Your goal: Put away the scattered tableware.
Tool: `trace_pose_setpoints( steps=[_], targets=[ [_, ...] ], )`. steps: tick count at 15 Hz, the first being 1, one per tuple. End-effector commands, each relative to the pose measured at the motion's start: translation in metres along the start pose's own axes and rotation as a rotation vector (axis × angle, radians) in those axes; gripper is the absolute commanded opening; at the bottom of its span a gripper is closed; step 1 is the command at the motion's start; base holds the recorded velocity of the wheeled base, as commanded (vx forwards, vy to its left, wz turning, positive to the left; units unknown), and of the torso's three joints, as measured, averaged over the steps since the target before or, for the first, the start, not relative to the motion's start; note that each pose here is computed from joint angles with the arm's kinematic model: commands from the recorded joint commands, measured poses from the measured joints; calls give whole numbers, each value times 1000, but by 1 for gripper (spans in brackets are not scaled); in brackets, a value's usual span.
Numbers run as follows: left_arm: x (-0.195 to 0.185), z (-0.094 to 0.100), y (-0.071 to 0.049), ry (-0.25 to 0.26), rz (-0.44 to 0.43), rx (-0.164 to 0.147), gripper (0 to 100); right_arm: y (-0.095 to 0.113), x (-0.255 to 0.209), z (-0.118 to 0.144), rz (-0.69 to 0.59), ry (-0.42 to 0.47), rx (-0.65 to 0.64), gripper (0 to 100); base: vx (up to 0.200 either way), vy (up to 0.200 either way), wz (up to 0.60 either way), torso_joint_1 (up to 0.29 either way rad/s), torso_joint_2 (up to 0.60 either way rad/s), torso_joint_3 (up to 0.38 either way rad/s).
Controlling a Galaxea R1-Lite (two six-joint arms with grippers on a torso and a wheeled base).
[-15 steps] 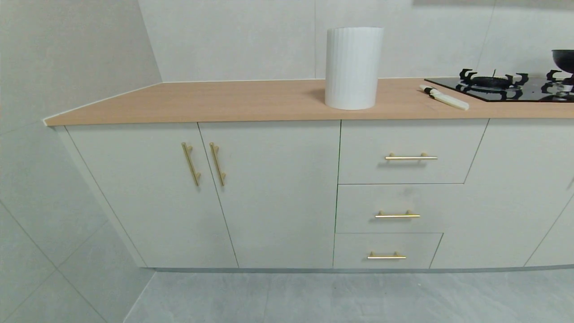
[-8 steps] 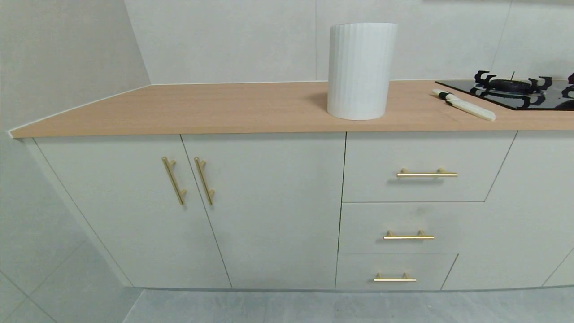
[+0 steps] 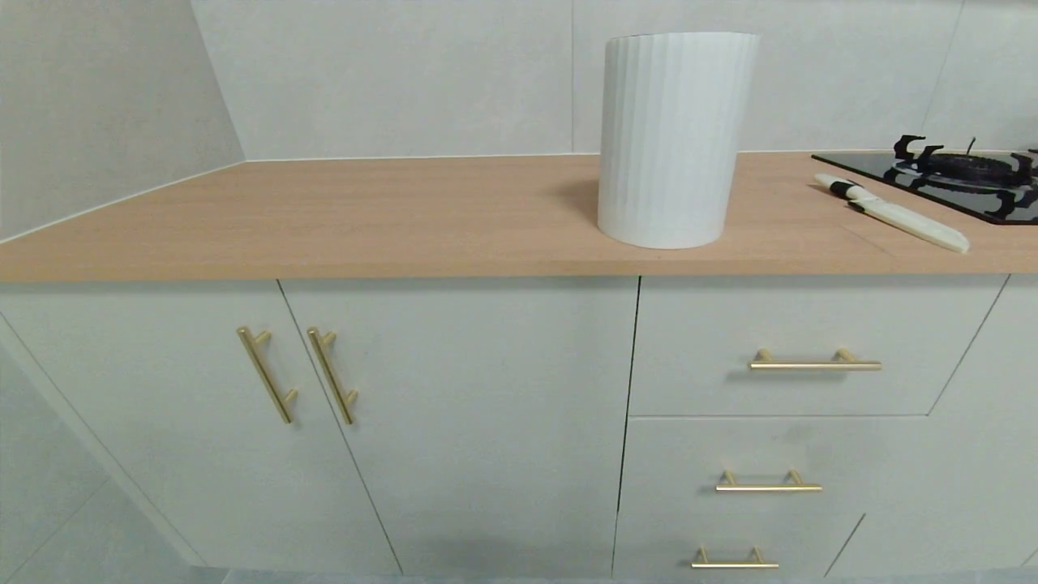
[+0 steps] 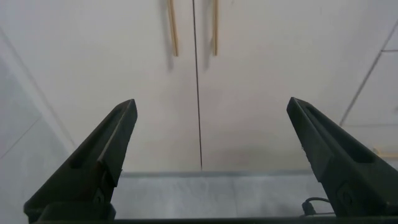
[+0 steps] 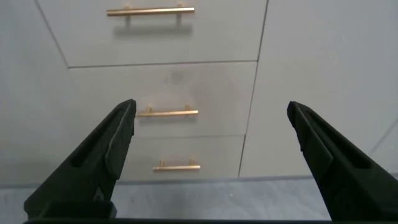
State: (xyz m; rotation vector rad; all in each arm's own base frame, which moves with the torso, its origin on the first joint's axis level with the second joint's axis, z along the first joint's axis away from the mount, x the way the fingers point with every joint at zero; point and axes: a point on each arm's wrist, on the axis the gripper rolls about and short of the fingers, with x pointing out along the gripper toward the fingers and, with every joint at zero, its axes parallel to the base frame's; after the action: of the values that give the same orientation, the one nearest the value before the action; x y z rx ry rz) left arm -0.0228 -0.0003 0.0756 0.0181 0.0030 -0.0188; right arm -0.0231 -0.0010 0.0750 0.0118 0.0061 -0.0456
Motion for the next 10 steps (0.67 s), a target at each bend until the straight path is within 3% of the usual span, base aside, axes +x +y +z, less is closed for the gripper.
trace_pose_setpoints(
  steps=[1,8,10],
  targets=[
    [0,0,0,0,0,0,100,0,0,0,-1,1,0,100,200,0,0,2,2,2],
    [0,0,0,0,0,0,100,0,0,0,-1,1,0,100,200,0,0,1,0,4],
    [0,0,0,0,0,-1,100,0,0,0,-1,1,0,100,0,0,0,0,0,0]
  ],
)
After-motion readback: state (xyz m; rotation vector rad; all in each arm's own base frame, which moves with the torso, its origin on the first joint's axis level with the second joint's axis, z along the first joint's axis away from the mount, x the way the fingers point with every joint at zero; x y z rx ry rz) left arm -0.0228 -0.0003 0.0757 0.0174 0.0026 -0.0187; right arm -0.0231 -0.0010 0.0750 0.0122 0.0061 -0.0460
